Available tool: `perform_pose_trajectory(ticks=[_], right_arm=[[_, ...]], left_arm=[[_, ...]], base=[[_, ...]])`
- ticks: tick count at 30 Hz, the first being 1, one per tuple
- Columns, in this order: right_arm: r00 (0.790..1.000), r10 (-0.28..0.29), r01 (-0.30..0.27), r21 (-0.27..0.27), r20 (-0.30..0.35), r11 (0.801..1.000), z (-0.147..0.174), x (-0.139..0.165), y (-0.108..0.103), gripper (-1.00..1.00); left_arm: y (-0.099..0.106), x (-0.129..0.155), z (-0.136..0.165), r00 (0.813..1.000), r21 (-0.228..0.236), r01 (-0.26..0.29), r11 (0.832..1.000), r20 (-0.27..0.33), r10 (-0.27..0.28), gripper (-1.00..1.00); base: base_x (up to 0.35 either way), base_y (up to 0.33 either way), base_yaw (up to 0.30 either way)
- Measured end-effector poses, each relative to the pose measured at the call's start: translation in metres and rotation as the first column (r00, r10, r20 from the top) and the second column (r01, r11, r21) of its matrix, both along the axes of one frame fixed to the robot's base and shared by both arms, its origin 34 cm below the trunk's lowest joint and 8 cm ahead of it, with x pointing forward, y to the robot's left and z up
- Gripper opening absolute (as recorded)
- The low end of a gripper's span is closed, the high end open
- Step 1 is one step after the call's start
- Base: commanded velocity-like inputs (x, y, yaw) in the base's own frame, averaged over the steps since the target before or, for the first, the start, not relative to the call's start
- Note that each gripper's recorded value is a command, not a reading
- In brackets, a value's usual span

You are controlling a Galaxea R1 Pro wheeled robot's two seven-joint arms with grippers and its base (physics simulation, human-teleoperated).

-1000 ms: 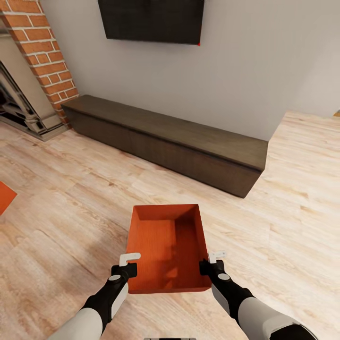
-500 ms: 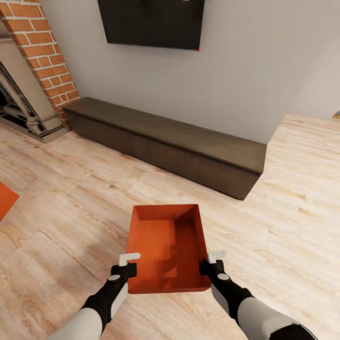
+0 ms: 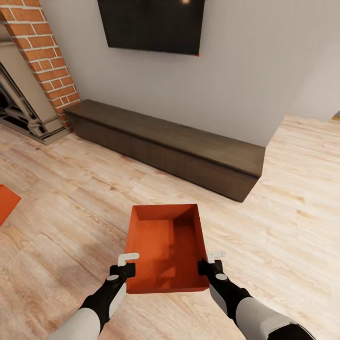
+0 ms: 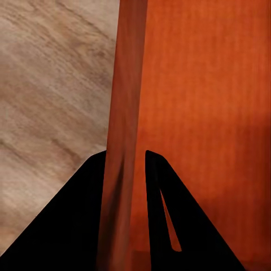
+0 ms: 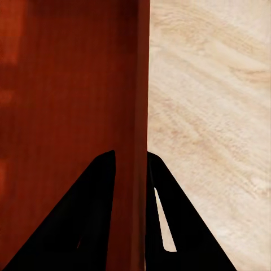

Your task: Move the two storage containers from the living room to the garage. In the garage, place one container on the floor and stack the other container on top of it (either order is fine).

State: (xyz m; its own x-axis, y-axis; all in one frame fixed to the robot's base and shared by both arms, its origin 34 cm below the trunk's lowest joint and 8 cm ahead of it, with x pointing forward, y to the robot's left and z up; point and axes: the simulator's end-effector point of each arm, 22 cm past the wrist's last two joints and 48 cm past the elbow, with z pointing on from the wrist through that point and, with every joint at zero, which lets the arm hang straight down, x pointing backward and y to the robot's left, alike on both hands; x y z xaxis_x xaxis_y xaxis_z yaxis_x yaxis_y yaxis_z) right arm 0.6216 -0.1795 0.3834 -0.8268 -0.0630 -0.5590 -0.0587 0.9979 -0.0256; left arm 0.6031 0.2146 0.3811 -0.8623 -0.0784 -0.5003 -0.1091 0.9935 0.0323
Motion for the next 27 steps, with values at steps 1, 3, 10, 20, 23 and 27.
perform_pose_trajectory(ticks=[1,3,10,20,23,27], right_arm=[[1.0,0.0,0.0,0.0,0.0,1.0,0.002,0.0,0.0,-1.0],[1.0,0.001,-0.001,0.002,0.001,1.0,0.006,0.001,-0.001,-1.0],[1.0,-0.007,0.007,0.006,0.011,1.0,0.02,0.003,-0.002,-1.0],[1.0,-0.014,0.014,0.008,0.021,1.0,0.041,0.007,0.001,-1.0],[1.0,-0.015,0.014,0.008,0.025,1.0,0.049,0.009,0.001,-1.0],[0.999,-0.015,0.014,0.008,0.031,1.0,0.059,0.011,0.002,-1.0]], left_arm=[[0.0,0.0,0.002,1.0,0.0,0.0,1.0,0.0,0.0,-1.0],[-0.001,0.001,0.006,1.0,0.001,0.0,1.0,0.001,0.0,-1.0],[-0.002,0.005,0.021,1.0,0.003,0.006,1.0,0.007,-0.007,-1.0],[0.001,0.011,0.042,1.0,0.003,0.012,1.0,0.016,-0.013,-1.0],[0.002,0.013,0.05,1.0,0.003,0.012,1.0,0.02,-0.012,-1.0],[0.002,0.015,0.06,1.0,0.003,0.012,1.0,0.026,-0.012,-1.0]], base=[[0.0,0.0,0.0],[0.0,0.0,0.0],[0.0,0.0,0.0],[0.0,0.0,0.0],[0.0,0.0,0.0],[0.0,0.0,0.0]])
